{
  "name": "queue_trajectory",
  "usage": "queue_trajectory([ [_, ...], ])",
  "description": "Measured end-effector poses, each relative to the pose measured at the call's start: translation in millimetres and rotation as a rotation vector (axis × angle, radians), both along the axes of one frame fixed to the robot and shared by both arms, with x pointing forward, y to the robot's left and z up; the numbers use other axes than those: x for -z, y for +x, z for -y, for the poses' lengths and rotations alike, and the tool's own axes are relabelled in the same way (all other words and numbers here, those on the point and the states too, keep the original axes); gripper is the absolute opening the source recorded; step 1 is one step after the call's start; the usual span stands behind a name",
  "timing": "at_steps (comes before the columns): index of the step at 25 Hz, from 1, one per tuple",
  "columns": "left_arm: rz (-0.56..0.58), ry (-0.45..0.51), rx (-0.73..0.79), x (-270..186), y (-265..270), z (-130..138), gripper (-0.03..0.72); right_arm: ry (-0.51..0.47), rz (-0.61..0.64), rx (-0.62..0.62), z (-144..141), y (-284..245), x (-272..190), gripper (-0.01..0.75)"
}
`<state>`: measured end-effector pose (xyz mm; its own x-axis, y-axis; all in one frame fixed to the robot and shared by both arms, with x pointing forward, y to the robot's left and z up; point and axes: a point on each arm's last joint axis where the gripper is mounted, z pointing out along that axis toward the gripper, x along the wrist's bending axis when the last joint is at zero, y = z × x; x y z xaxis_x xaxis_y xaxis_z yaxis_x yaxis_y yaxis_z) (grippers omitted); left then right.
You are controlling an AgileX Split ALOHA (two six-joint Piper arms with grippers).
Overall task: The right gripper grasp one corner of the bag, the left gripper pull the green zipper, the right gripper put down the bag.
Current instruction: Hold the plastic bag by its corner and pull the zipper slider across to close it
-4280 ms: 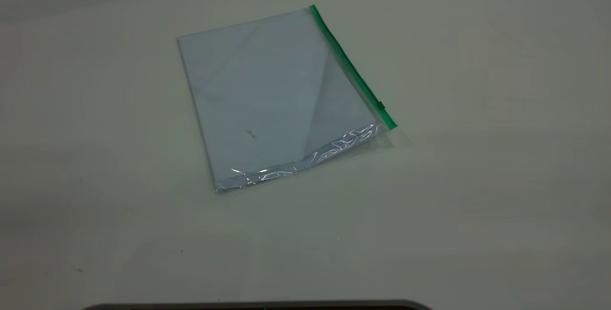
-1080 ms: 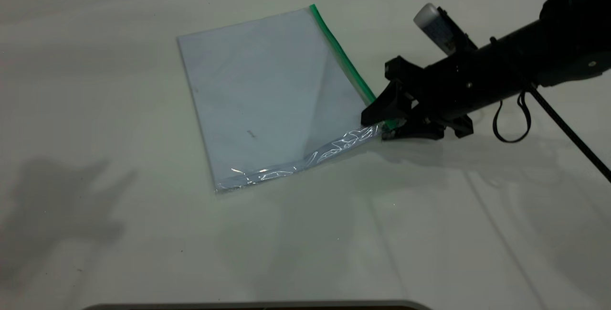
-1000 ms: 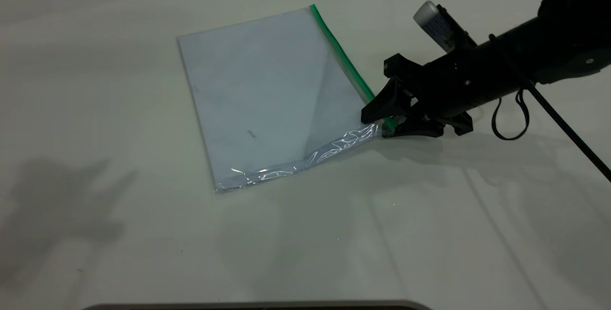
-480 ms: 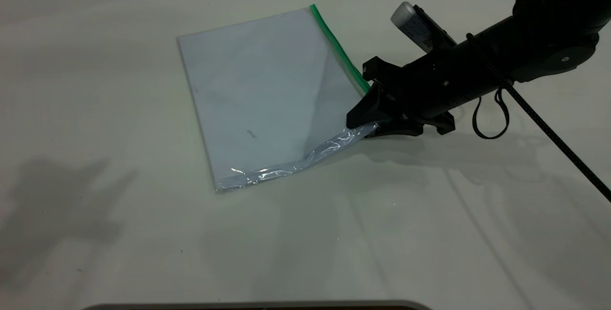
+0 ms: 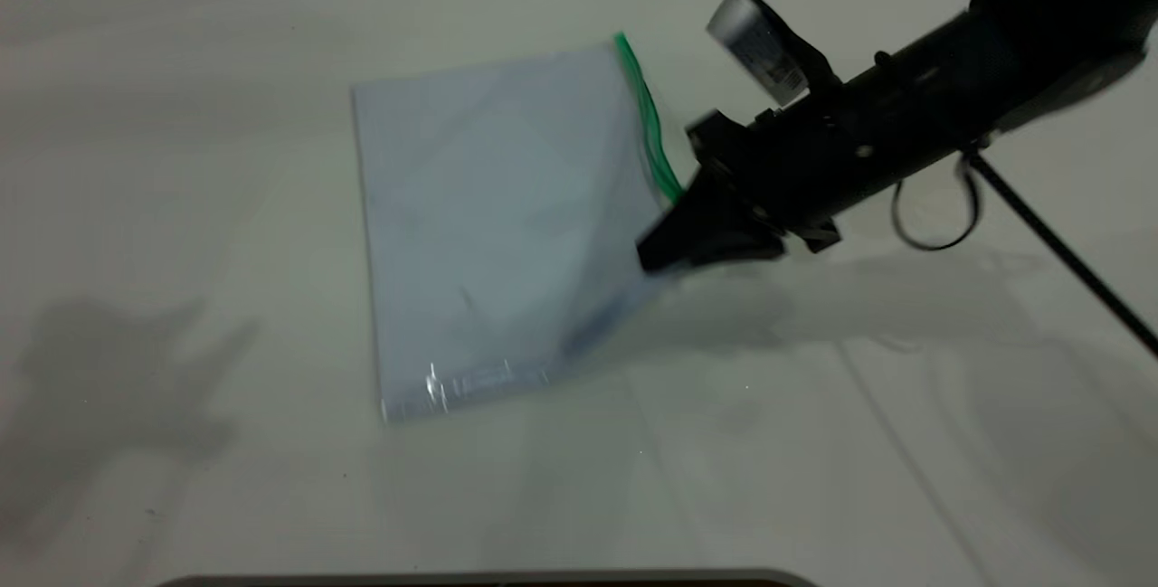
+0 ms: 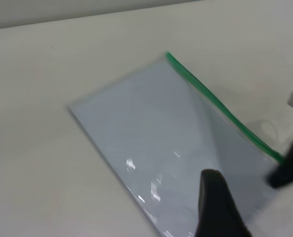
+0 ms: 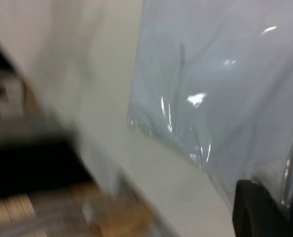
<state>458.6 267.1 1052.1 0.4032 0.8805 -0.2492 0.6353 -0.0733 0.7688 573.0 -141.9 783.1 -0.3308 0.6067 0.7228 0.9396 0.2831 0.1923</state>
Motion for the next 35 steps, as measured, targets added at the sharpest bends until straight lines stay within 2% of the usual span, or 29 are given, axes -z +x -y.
queue_trajectory([
  [2,0.006,0.004,-0.007,0,1,-1,0.472,-0.120,0.035,-0.117,19,0,-17,0.033],
  [3,0.010,0.007,-0.010,0,1,-1,0.472,-0.188,0.069,-0.112,31,8,-28,0.033],
  [5,0.012,0.009,-0.023,1,3,-2,0.472,-0.308,0.167,-0.035,57,31,-48,0.033],
  [7,0.001,-0.007,-0.031,3,7,-2,0.472,-0.342,0.265,0.113,76,60,-73,0.033],
  [10,-0.007,-0.034,-0.021,7,20,0,0.472,-0.293,0.368,0.162,72,82,-98,0.033],
  [16,0.034,-0.033,0.114,11,64,25,0.472,-0.205,0.481,-0.044,0,67,-101,0.033],
  [19,0.012,-0.019,0.183,27,88,41,0.472,-0.183,0.524,-0.101,-18,61,-102,0.033],
  [22,-0.004,0.005,0.258,44,108,59,0.472,-0.165,0.516,-0.169,-20,56,-100,0.033],
  [24,-0.004,0.018,0.309,53,121,72,0.472,-0.192,0.519,-0.233,-16,54,-96,0.033],
  [28,-0.014,0.030,0.431,75,143,99,0.472,-0.222,0.538,-0.163,1,64,-95,0.033],
  [31,0.007,0.035,0.565,90,159,117,0.472,-0.161,0.528,-0.171,-1,63,-95,0.033],
  [35,-0.008,-0.021,0.741,110,176,133,0.462,-0.069,0.496,-0.227,-11,55,-95,0.033],
])
